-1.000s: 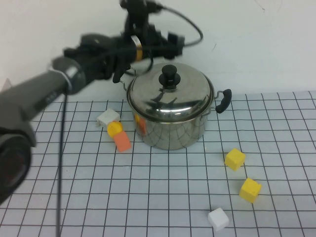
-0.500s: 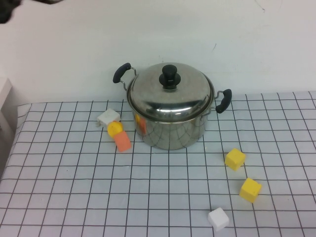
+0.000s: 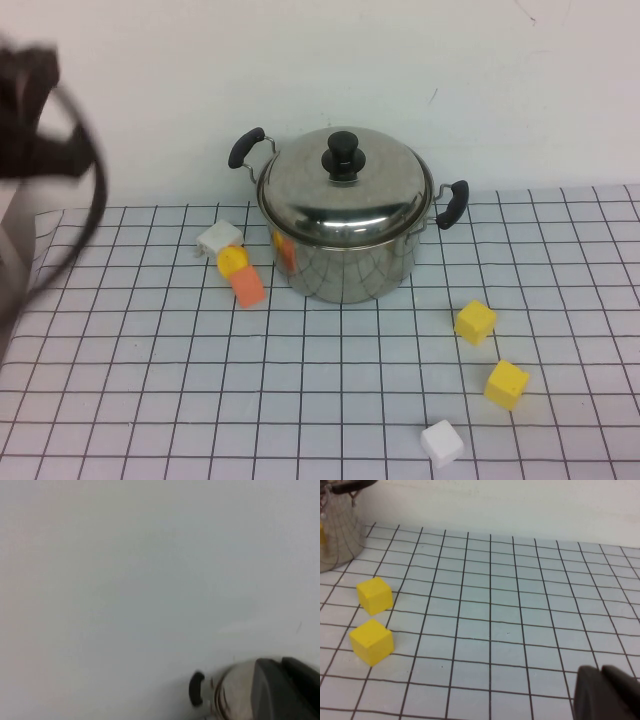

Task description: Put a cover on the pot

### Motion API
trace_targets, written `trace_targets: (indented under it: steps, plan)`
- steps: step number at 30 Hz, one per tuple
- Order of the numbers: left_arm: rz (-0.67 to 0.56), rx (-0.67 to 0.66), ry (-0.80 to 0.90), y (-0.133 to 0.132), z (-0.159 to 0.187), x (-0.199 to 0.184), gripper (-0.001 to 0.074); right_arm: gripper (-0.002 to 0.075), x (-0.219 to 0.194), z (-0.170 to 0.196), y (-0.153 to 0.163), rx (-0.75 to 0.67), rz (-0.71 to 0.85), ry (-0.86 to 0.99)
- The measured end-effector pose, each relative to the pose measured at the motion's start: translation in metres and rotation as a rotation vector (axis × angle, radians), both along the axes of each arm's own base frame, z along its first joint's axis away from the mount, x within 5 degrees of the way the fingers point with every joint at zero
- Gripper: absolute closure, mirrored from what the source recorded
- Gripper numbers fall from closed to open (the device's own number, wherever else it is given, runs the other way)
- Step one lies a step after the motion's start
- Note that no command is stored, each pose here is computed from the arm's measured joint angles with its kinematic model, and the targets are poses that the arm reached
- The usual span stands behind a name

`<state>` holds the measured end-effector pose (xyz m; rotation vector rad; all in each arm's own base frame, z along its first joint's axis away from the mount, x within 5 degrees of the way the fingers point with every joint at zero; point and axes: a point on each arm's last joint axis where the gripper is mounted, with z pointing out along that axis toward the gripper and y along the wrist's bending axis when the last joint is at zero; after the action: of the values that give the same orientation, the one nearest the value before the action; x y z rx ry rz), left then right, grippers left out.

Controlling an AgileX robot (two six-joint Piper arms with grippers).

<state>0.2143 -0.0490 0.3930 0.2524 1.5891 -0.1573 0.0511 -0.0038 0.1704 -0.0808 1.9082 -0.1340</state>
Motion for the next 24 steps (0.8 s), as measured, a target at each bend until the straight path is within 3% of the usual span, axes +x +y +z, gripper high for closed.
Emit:
trace_targets:
  steps: [14, 24]
  plan:
    - [0.006, -0.064, -0.047, 0.026, -0.101, -0.127, 0.0735, 0.0717, 0.0, 0.0, 0.0, 0.0, 0.0, 0.0]
    - [-0.098, -0.07, -0.087, 0.024, -0.154, -0.159, 0.0735, 0.0717, 0.0, 0.0, 0.0, 0.0, 0.0, 0.0]
